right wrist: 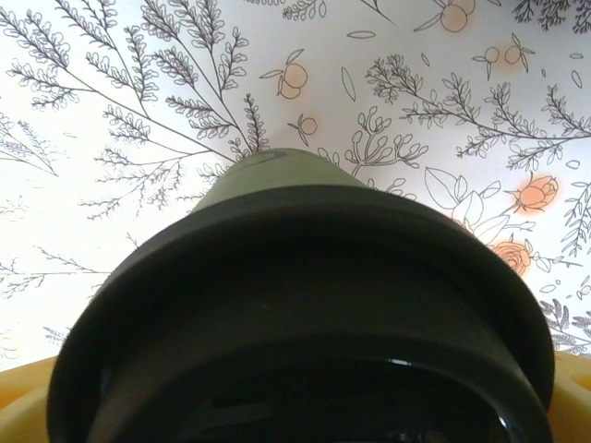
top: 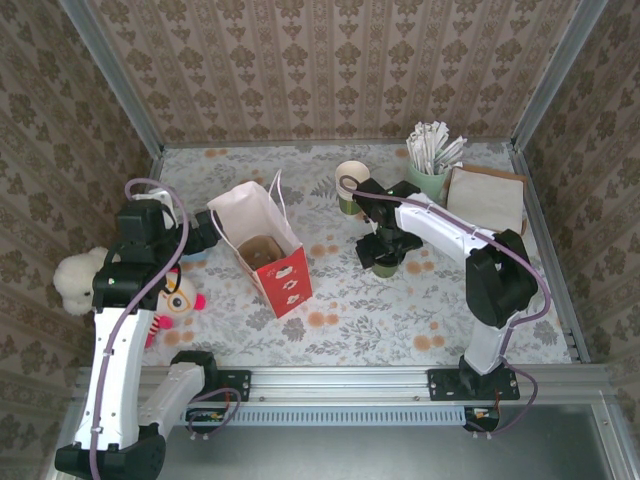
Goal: Pack the takeout coffee
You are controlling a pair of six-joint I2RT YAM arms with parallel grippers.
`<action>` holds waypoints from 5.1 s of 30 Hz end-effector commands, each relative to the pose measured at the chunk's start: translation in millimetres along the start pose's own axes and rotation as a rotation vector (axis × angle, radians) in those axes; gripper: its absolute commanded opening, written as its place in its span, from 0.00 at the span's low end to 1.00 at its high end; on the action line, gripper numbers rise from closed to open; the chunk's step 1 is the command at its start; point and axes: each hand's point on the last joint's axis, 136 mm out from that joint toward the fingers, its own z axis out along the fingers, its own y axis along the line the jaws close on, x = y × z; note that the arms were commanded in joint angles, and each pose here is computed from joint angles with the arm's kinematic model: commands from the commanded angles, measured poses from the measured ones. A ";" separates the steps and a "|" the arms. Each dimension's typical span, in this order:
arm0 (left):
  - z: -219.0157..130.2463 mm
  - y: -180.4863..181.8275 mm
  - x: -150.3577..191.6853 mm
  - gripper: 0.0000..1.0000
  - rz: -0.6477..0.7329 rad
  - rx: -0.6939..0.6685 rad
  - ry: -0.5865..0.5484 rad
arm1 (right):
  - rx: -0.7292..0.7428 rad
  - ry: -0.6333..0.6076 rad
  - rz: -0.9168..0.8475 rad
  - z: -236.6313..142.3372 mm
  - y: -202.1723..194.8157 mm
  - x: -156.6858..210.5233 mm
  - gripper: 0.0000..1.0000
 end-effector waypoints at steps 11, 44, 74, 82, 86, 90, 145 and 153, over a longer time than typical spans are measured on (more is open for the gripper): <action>-0.8 4.2 3.7 1.00 0.019 -0.013 0.001 | 0.003 0.027 0.000 -5.8 -3.6 5.9 0.90; 32.5 -52.8 27.5 0.71 -0.176 0.263 0.142 | 0.029 -0.115 0.107 -27.3 -17.3 5.1 0.82; 38.4 -114.1 56.4 0.26 -0.361 0.479 0.268 | 0.022 -0.156 0.126 -29.8 -21.6 11.5 0.80; 51.2 -152.3 48.8 0.23 -0.296 0.533 0.254 | 0.019 -0.179 0.169 -31.5 -32.5 14.3 0.79; 60.1 -169.6 46.1 0.16 -0.280 0.527 0.233 | 0.012 -0.190 0.190 -31.9 -34.8 14.3 0.78; 68.1 -164.0 42.7 0.00 -0.315 0.457 0.210 | -0.003 -0.203 0.198 -33.6 -33.4 12.6 0.78; 71.9 -101.0 -82.3 1.00 -0.099 0.406 -0.033 | -0.213 -0.925 -0.045 -365.7 38.9 1.4 0.74; 80.9 -141.4 -80.3 1.00 0.105 0.507 0.038 | -0.210 -0.929 -0.018 -349.1 76.4 -23.1 0.73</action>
